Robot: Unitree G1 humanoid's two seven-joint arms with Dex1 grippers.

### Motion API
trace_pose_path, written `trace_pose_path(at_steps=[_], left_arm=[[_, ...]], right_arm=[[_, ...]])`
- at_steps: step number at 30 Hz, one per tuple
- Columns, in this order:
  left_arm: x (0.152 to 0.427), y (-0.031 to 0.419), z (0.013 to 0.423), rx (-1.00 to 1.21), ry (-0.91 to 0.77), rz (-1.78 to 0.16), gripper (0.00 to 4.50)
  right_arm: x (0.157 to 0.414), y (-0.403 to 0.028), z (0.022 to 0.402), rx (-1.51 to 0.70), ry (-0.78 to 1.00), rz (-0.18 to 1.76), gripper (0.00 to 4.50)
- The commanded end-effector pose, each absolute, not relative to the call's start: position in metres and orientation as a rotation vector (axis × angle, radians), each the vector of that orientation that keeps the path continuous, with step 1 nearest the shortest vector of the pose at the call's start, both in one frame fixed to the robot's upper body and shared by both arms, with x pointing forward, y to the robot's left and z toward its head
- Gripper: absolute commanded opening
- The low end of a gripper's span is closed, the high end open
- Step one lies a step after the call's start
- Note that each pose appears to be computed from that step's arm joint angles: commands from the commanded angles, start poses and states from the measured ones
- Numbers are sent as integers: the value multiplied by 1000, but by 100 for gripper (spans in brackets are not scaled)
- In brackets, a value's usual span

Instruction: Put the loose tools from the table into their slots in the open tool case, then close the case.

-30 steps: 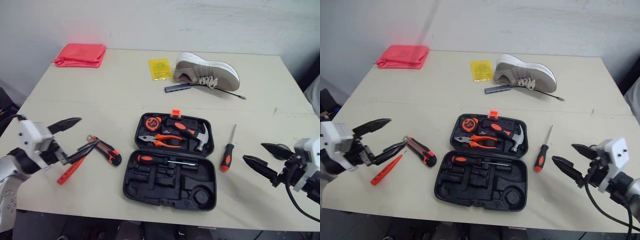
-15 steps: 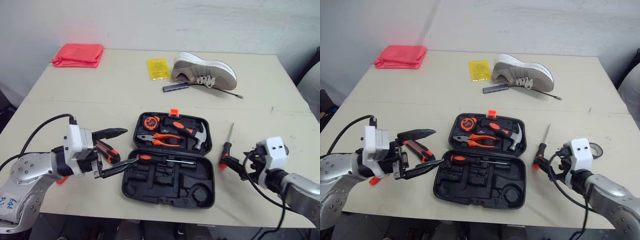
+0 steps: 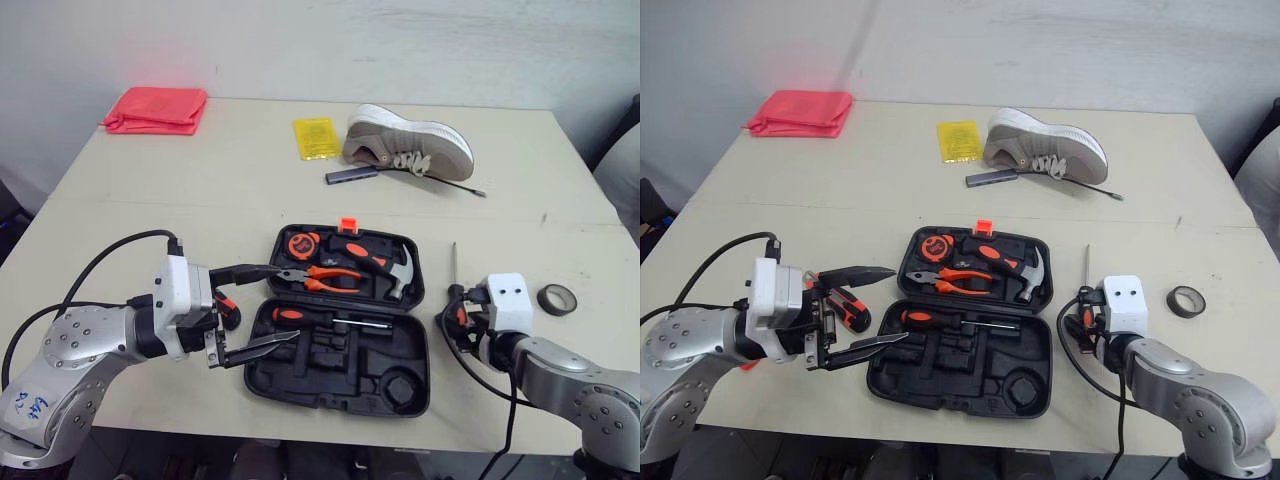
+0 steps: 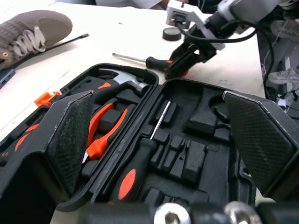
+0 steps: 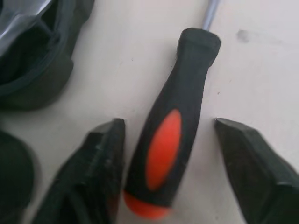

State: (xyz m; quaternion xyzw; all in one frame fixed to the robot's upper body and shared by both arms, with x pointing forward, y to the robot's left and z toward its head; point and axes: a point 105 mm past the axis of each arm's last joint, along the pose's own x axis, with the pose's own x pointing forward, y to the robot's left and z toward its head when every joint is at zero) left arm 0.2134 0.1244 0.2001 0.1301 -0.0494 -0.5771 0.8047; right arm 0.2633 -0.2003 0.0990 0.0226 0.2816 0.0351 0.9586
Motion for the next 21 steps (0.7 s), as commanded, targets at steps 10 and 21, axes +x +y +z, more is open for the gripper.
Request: trace_pose_path(at_steps=[10, 21], left_arm=[[199, 121, 207, 288, -113, -1321, 450], [184, 149, 201, 347, -60, -1352, 450]], right_arm=[[285, -201, 147, -38, 305, 152, 103], [247, -128, 183, -391, 344, 1245, 103]])
